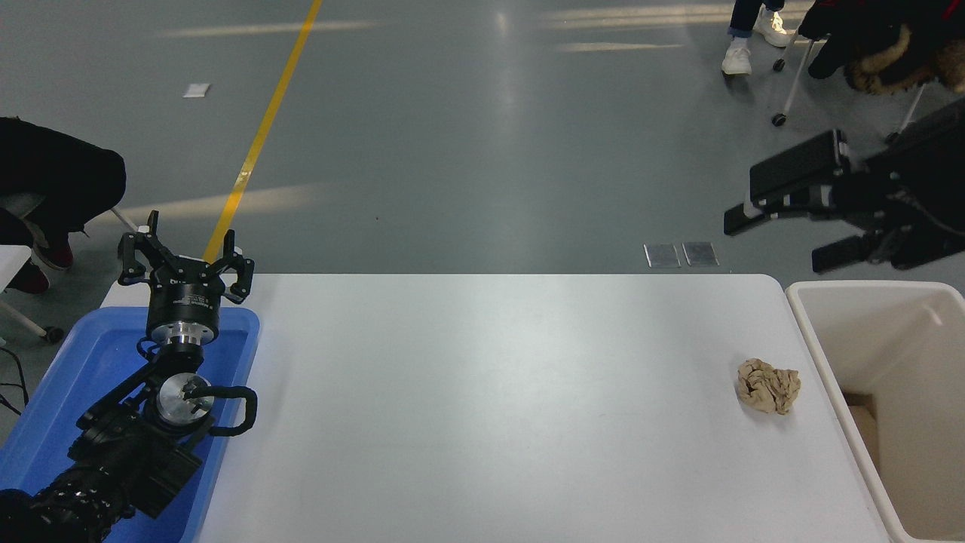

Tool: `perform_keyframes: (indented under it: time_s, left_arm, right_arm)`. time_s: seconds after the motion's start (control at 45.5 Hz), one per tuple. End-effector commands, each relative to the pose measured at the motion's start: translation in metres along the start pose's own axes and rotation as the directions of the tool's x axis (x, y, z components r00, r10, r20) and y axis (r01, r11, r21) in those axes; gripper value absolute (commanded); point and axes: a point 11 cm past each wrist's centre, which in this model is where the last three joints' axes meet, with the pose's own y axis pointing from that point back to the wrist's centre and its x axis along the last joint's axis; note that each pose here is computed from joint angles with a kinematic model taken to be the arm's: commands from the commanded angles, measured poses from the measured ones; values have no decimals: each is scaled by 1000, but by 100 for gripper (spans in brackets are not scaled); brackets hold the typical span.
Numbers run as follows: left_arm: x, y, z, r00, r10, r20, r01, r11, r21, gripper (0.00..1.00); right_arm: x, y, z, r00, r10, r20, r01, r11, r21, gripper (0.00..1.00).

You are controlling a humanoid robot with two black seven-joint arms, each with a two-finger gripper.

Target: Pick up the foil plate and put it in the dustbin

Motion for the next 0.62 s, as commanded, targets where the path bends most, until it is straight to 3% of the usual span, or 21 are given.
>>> perform_keyframes:
  time_s: [0.0,0.352,0.593]
  left_arm:
    - [0,0,0,1000,0,0,0,1000,1,99]
    - [0,0,0,1000,0,0,0,1000,1,99]
    - [0,0,0,1000,0,0,0,1000,1,99]
  right_arm:
    - [-2,3,-4,1000,-6,-7,6,1000,-7,100]
    - [-15,-26,69,978,-82,190,110,984,-143,100]
    - [-14,-31,66,967,-67,246,110,980,-166,100]
